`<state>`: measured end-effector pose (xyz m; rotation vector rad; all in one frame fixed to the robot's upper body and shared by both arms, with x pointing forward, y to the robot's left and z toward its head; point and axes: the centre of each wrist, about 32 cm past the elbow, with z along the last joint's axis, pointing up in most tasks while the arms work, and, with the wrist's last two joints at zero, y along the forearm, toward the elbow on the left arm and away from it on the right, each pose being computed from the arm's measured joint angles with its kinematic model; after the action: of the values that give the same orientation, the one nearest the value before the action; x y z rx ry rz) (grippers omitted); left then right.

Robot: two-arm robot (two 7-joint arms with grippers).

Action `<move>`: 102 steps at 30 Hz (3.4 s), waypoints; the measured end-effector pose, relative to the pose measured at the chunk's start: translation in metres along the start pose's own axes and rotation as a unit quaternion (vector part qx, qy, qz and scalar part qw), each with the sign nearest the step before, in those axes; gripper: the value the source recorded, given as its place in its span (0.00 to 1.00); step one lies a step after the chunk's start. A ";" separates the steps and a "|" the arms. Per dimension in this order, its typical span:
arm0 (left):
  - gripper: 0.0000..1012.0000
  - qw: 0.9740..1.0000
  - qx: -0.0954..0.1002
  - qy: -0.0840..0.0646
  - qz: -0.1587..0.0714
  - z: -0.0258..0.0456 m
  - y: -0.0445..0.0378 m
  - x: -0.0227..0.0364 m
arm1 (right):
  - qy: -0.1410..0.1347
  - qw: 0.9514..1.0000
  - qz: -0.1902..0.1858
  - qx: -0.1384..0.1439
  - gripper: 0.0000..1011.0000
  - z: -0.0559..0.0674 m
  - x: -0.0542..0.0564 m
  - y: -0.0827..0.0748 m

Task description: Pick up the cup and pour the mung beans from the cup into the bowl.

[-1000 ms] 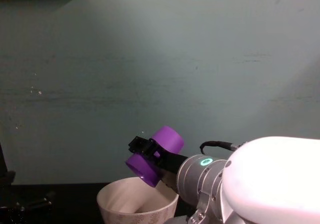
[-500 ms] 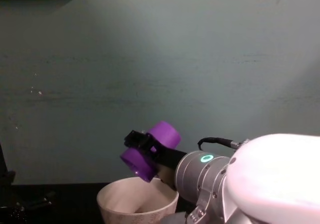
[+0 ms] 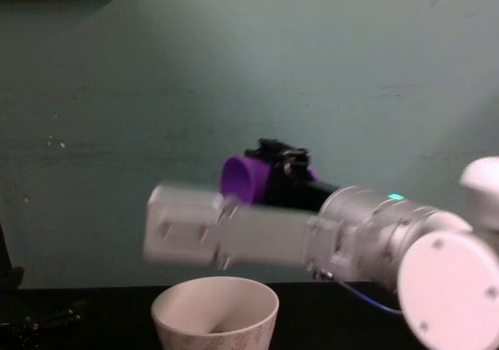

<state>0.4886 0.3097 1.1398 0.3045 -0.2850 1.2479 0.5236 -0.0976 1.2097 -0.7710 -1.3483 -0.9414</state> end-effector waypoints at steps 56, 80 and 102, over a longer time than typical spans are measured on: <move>0.99 1.000 0.000 0.000 0.000 0.0000 0.0000 0.0000 | 0.639 0.762 0.104 0.008 0.73 -0.133 -0.060 -0.021; 0.99 1.000 0.000 0.000 0.000 0.0000 0.0000 0.0000 | 0.650 0.752 0.111 0.006 0.85 -0.140 -0.082 -0.024; 0.99 1.000 0.000 0.000 0.000 0.0000 0.0000 0.0000 | 0.647 0.757 0.092 0.022 0.99 -0.136 -0.064 -0.027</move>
<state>0.4886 0.3097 1.1398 0.3046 -0.2850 1.2479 0.5614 -0.2239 1.1316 -0.0606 -0.0489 -0.9475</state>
